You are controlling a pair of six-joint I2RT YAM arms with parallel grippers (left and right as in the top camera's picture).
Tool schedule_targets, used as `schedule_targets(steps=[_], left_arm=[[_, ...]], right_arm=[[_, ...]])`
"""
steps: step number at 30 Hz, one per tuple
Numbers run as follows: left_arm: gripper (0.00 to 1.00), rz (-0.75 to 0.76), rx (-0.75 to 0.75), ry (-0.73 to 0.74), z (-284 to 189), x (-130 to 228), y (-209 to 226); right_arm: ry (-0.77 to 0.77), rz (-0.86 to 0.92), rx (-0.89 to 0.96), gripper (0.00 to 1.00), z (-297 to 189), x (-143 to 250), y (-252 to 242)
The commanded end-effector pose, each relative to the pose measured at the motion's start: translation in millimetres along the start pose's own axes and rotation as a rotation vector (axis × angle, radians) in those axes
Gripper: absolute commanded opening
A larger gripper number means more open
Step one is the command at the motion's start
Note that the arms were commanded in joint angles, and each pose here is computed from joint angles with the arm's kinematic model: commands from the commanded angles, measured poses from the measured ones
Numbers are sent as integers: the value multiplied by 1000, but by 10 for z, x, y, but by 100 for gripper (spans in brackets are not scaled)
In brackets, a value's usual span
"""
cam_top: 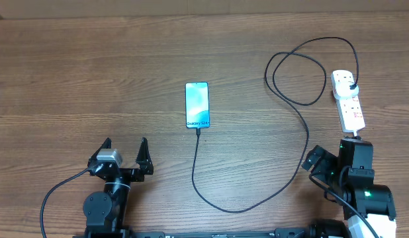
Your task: Plug charger to phone and switch on socket
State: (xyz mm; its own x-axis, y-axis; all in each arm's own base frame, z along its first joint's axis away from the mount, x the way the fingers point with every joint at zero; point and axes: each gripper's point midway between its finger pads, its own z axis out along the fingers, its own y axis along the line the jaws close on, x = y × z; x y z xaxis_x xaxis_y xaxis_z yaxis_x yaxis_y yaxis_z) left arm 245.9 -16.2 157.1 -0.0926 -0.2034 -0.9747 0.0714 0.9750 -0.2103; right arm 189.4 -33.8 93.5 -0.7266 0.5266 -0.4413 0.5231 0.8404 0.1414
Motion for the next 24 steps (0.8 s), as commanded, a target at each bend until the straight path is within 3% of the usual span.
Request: schedule_targets(steps=[1, 11, 24], left_arm=[[100, 0, -14, -7, -5, -6, 33], [99, 0, -14, -7, -5, -6, 33], [100, 0, -14, -7, -5, -6, 33]], right_arm=[[-12, -7, -11, 100, -13, -13, 23], [39, -119, -46, 100, 91, 235, 160], [-5, -121, -77, 100, 238, 350, 131]])
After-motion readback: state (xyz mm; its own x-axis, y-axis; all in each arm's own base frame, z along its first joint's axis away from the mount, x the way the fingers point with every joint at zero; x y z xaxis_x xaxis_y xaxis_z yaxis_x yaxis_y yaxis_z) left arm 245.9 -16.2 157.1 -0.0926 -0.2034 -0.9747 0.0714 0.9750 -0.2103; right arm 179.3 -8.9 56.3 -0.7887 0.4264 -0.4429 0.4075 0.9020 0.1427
